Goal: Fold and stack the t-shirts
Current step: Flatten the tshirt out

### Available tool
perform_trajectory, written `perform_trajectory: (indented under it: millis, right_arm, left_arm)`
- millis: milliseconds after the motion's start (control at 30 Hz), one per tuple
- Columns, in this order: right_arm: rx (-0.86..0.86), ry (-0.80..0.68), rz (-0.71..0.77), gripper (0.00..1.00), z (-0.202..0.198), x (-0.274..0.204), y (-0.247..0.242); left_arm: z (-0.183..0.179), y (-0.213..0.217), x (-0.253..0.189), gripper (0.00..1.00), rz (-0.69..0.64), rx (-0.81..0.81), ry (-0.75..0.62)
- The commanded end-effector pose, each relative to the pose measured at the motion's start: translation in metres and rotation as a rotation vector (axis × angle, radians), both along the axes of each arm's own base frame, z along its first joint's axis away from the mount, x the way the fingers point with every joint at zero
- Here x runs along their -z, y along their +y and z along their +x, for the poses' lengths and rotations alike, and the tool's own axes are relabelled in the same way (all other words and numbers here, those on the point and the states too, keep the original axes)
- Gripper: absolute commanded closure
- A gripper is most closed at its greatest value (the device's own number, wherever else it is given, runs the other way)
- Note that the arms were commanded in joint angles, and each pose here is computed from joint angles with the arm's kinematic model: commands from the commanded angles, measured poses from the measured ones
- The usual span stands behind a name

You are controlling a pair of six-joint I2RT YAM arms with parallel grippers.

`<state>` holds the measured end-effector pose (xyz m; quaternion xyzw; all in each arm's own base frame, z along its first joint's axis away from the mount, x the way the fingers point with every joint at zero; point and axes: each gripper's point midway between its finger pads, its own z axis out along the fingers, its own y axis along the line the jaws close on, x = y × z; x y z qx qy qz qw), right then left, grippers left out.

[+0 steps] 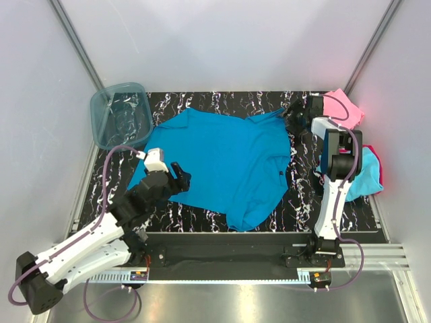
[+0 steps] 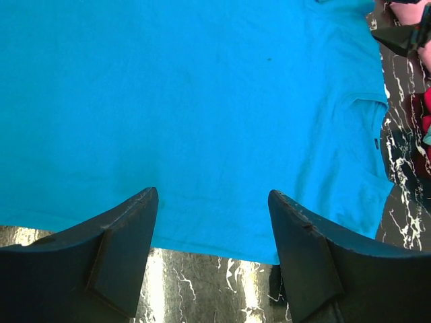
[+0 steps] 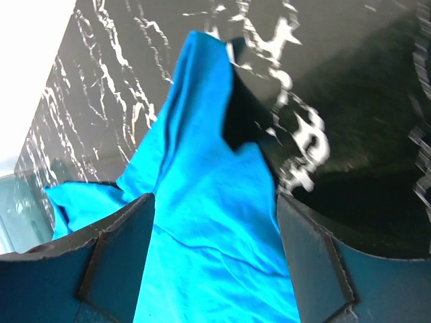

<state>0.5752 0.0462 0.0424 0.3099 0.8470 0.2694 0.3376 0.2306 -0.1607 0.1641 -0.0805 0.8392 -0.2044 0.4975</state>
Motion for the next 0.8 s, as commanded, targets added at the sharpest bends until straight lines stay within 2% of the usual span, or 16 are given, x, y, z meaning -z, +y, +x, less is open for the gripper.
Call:
perform_trajectory:
  millis: [0, 100, 167, 200, 267, 300, 333, 600, 733, 767]
  right_arm:
    - [-0.109, 0.027, 0.036, 0.20, 0.002, 0.003, 0.021]
    - [-0.127, 0.039, 0.027, 0.23, 0.006, 0.009, 0.020]
    - [-0.134, 0.044, 0.023, 0.29, 0.006, 0.011, 0.021]
    - [-0.128, 0.050, 0.021, 0.45, 0.006, 0.013, 0.019]
    - [-0.115, 0.056, 0.006, 0.67, 0.005, 0.015, 0.016]
    - [-0.111, 0.058, -0.002, 0.91, 0.004, 0.015, 0.015]
    - [-0.107, 0.067, -0.011, 0.99, 0.002, 0.017, 0.014]
    - [-0.045, 0.042, -0.123, 1.00, 0.008, 0.006, -0.008]
    - [-0.032, -0.001, -0.145, 1.00, 0.031, -0.012, -0.011]
    - [-0.031, 0.014, -0.145, 1.00, 0.035, -0.004, -0.013]
  left_arm:
    - [0.003, 0.003, -0.021, 0.29, -0.027, -0.020, -0.055]
    - [0.002, 0.005, -0.026, 0.29, -0.028, -0.025, -0.063]
    - [0.002, 0.007, -0.028, 0.29, -0.025, -0.026, -0.066]
    - [0.002, 0.007, -0.031, 0.29, -0.028, -0.026, -0.071]
    - [0.001, 0.009, -0.035, 0.29, -0.031, -0.027, -0.079]
    - [0.001, 0.009, -0.036, 0.29, -0.032, -0.028, -0.082]
    - [0.001, 0.009, -0.038, 0.30, -0.033, -0.028, -0.086]
    - [-0.002, 0.010, -0.041, 0.30, -0.043, -0.020, -0.083]
    - [-0.003, 0.008, -0.045, 0.32, -0.053, -0.014, -0.087]
    - [-0.004, 0.008, -0.047, 0.32, -0.053, -0.011, -0.086]
